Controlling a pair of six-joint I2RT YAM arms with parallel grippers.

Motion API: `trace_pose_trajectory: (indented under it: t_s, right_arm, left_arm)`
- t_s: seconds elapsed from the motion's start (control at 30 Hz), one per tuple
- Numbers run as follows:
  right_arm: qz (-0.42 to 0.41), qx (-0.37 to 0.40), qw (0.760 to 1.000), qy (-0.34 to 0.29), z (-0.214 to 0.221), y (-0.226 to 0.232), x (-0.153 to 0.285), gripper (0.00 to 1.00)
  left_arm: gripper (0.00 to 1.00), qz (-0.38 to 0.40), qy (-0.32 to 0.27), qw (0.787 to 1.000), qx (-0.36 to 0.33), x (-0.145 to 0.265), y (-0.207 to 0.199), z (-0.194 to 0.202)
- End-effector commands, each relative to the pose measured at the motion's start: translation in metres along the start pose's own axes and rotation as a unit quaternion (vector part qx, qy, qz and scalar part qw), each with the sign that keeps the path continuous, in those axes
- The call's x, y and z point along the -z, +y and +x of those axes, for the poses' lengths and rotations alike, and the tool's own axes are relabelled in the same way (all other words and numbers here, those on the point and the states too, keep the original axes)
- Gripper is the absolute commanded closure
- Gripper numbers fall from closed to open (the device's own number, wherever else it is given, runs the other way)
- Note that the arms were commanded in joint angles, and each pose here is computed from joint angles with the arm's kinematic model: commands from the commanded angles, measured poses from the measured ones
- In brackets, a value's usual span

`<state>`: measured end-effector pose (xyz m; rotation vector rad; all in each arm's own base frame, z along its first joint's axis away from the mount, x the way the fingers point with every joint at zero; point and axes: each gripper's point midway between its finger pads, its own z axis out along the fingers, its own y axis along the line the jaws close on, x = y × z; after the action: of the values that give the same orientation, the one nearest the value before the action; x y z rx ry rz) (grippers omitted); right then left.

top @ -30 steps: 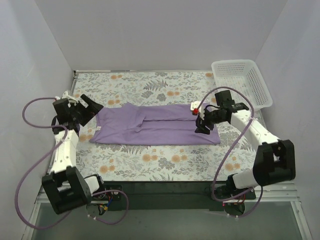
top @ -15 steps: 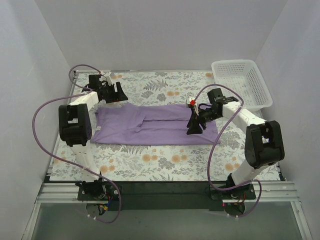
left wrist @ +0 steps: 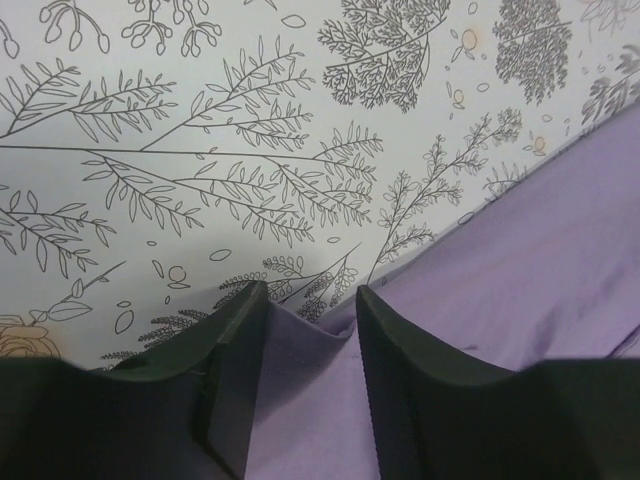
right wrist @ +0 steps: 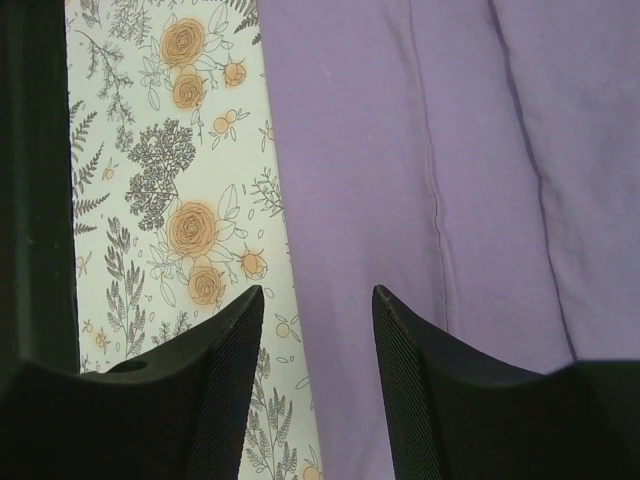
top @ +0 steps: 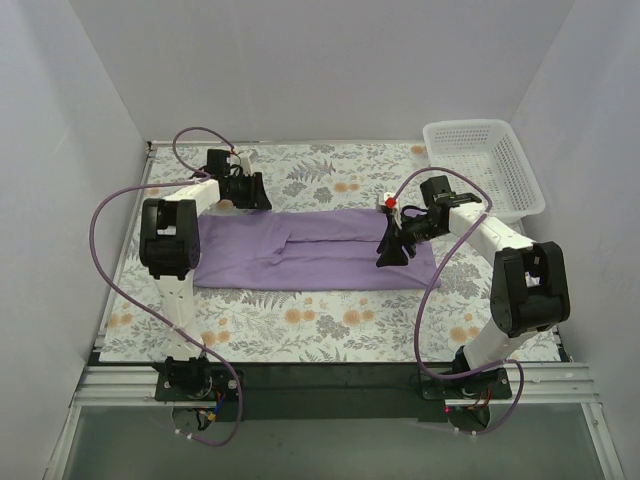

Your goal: Fold and stack the t-shirts

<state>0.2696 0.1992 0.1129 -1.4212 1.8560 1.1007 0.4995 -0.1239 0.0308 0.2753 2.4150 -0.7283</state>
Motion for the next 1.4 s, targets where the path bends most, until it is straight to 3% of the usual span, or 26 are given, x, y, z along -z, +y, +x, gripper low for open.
trace_pose_trajectory:
  t_s: [0.0,0.2,0.37,0.5,0.77,0.97,1.07,1.27,1.37]
  right_arm:
    - [-0.008,-0.011,1.0,-0.008,-0.001,0.007,0.002,0.46]
    - [-0.006,-0.016,1.0,-0.009,0.001,0.005,0.004,0.46]
    - [-0.005,-0.017,1.0,-0.009,0.002,0.004,0.004,0.47]
    - [-0.005,-0.021,1.0,-0.007,0.004,0.004,0.004,0.47]
    - [-0.004,-0.022,1.0,-0.003,0.007,0.003,0.004,0.47]
    - [-0.004,-0.023,1.0,0.0,0.008,0.003,0.004,0.47]
    - [-0.004,-0.024,1.0,0.0,0.009,0.003,0.004,0.47]
    - [-0.004,-0.026,1.0,0.003,0.011,0.002,0.004,0.47]
    - [-0.002,-0.027,1.0,0.005,0.012,0.001,0.004,0.48]
  left_arm:
    - [0.62,-0.016,0.015,1.0,-0.007,0.0,0.006,0.002]
    - [0.78,-0.038,0.007,0.999,-0.018,0.005,0.009,-0.005]
    - [1.0,-0.037,-0.031,0.998,-0.039,0.023,-0.004,-0.033]
    - [1.0,-0.021,-0.076,0.994,-0.071,0.047,-0.024,-0.051]
    - [1.0,-0.007,-0.097,0.991,-0.091,0.08,-0.048,-0.017]
    - [0.9,0.021,-0.092,0.992,-0.085,0.094,-0.067,0.007]
    - [0.71,0.031,-0.079,0.993,-0.076,0.1,-0.077,0.024]
    - [0.68,0.087,-0.065,0.992,-0.063,0.118,-0.11,0.037]
    - [0.66,0.012,-0.086,0.995,-0.039,0.129,-0.093,0.029]
